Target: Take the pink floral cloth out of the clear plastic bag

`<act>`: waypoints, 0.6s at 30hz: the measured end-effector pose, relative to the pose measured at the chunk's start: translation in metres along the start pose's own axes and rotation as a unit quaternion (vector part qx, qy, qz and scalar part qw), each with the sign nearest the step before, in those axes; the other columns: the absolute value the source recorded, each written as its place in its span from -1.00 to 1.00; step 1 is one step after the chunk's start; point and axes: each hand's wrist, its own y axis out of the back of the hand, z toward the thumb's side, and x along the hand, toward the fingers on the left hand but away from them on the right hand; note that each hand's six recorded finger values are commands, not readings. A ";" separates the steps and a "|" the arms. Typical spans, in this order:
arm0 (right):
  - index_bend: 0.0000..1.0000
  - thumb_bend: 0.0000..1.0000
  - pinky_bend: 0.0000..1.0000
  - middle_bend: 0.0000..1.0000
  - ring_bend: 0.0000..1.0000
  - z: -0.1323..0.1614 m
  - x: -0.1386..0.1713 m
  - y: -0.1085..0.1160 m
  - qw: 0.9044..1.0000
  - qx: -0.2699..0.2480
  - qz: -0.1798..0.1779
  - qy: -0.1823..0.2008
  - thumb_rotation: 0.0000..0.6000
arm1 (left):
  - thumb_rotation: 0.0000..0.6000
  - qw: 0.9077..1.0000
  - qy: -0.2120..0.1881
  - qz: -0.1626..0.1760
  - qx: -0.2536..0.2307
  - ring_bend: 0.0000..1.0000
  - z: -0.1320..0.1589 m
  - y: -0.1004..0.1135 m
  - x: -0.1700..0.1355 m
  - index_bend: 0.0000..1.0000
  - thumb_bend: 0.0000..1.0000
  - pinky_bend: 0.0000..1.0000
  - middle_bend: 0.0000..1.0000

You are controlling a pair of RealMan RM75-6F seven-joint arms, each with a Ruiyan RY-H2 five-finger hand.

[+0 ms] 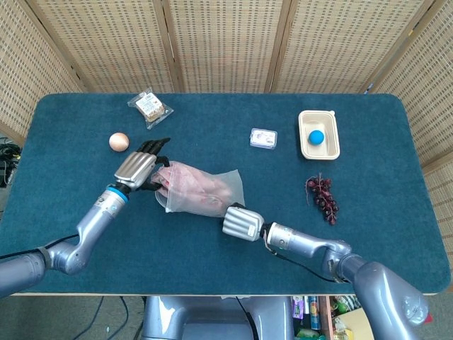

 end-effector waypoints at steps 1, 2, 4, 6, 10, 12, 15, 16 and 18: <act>0.36 0.41 1.00 0.73 0.60 -0.004 0.007 -0.001 1.000 0.005 0.001 -0.001 1.00 | 1.00 1.000 0.007 0.007 0.004 -1.00 -0.008 0.007 -0.002 0.28 -0.03 -1.00 -1.00; 0.36 0.41 1.00 0.73 0.61 -0.007 0.012 -0.002 1.000 0.009 0.003 -0.001 1.00 | 1.00 1.000 0.013 0.012 0.006 -1.00 -0.014 0.013 -0.004 0.28 -0.03 -1.00 -1.00; 0.36 0.41 1.00 0.73 0.61 -0.014 0.026 -0.004 1.000 0.016 0.008 -0.004 1.00 | 1.00 0.999 0.029 0.024 0.012 -1.00 -0.030 0.027 -0.010 0.28 -0.03 -1.00 -1.00; 0.36 0.41 1.00 0.73 0.61 -0.019 0.038 -0.005 1.000 0.022 0.012 -0.007 1.00 | 1.00 0.998 0.044 0.035 0.017 -1.00 -0.045 0.040 -0.016 0.28 -0.03 -1.00 -1.00; 0.36 0.42 1.00 0.73 0.61 -0.035 0.078 -0.010 0.999 0.037 0.033 -0.021 1.00 | 1.00 0.993 0.092 0.062 0.027 -1.00 -0.092 0.072 -0.038 0.28 -0.03 -1.00 -1.00; 0.36 0.42 1.00 0.73 0.61 -0.038 0.095 -0.011 0.998 0.041 0.043 -0.026 1.00 | 1.00 0.991 0.107 0.070 0.025 -1.00 -0.108 0.081 -0.048 0.28 -0.03 -1.00 -1.00; 0.36 0.42 1.00 0.73 0.61 -0.040 0.119 -0.014 0.997 0.044 0.061 -0.035 1.00 | 1.00 0.988 0.128 0.080 0.021 -1.00 -0.132 0.091 -0.062 0.28 -0.03 -1.00 -1.00; 0.36 0.42 1.00 0.73 0.61 -0.040 0.127 -0.015 0.996 0.046 0.068 -0.038 1.00 | 1.00 0.987 0.135 0.083 0.021 -1.00 -0.140 0.093 -0.066 0.28 -0.03 -1.00 -1.00; 0.36 0.42 1.00 0.74 0.61 -0.041 0.135 -0.017 0.995 0.047 0.076 -0.042 1.00 | 1.00 0.986 0.142 0.085 0.020 -1.00 -0.148 0.096 -0.072 0.28 -0.03 -1.00 -1.00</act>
